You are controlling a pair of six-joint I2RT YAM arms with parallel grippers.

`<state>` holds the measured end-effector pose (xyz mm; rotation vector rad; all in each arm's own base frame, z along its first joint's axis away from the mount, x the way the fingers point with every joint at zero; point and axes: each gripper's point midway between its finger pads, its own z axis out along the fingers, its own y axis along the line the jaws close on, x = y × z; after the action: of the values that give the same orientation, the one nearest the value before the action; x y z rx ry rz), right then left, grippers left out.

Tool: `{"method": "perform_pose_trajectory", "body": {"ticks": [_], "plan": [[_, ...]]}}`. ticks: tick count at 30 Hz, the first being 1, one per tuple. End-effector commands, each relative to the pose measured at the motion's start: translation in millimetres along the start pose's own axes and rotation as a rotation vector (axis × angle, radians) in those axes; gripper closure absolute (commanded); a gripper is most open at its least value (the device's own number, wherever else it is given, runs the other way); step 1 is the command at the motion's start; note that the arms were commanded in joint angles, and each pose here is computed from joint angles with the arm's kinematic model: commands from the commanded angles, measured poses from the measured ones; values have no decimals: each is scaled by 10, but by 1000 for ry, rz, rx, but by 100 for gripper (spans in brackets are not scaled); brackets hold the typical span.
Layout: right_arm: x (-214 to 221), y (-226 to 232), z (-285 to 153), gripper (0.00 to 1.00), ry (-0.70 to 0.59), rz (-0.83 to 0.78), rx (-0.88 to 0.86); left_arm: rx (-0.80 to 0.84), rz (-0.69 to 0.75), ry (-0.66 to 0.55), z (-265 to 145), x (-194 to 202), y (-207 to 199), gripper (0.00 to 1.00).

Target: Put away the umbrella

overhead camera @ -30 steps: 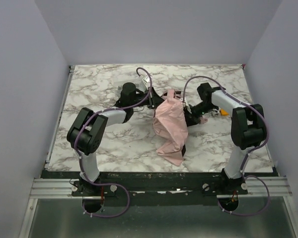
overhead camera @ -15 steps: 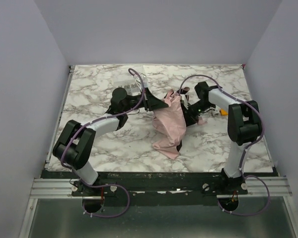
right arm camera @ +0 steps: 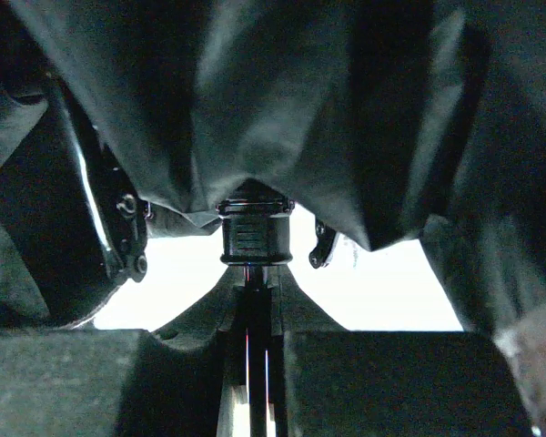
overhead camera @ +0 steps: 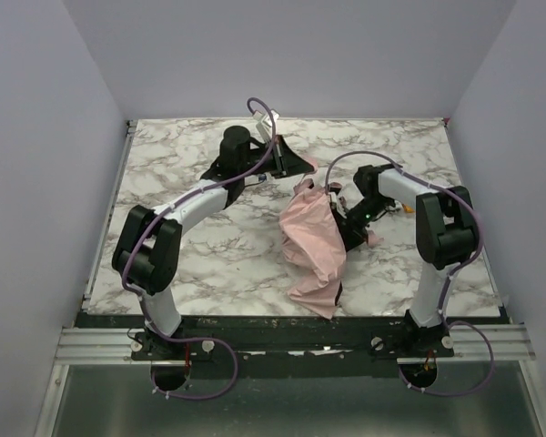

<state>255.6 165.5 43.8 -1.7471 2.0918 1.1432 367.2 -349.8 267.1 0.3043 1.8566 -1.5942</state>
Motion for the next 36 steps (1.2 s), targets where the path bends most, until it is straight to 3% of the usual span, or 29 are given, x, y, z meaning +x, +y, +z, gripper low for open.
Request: {"method": "perform_pose_trajectory", "body": {"ticks": [1,9,21,29,36], "plan": [[-48,100,-8,99,-19,65,-18,-65,-27,33,47,72,237,100],[-335,-498,33,99,-95,295,-30,-144,-15,60,-107,367,502,100],[-241,-632,91,99,-103,479,-177,-197,23,12,-32,58,636,100],[43,-569,103,99,1,430,-161,-319,23,45,33,-50,1023,100],[245,-472,146,99,75,394,-176,-335,32,19,191,-324,1043,100]]}}
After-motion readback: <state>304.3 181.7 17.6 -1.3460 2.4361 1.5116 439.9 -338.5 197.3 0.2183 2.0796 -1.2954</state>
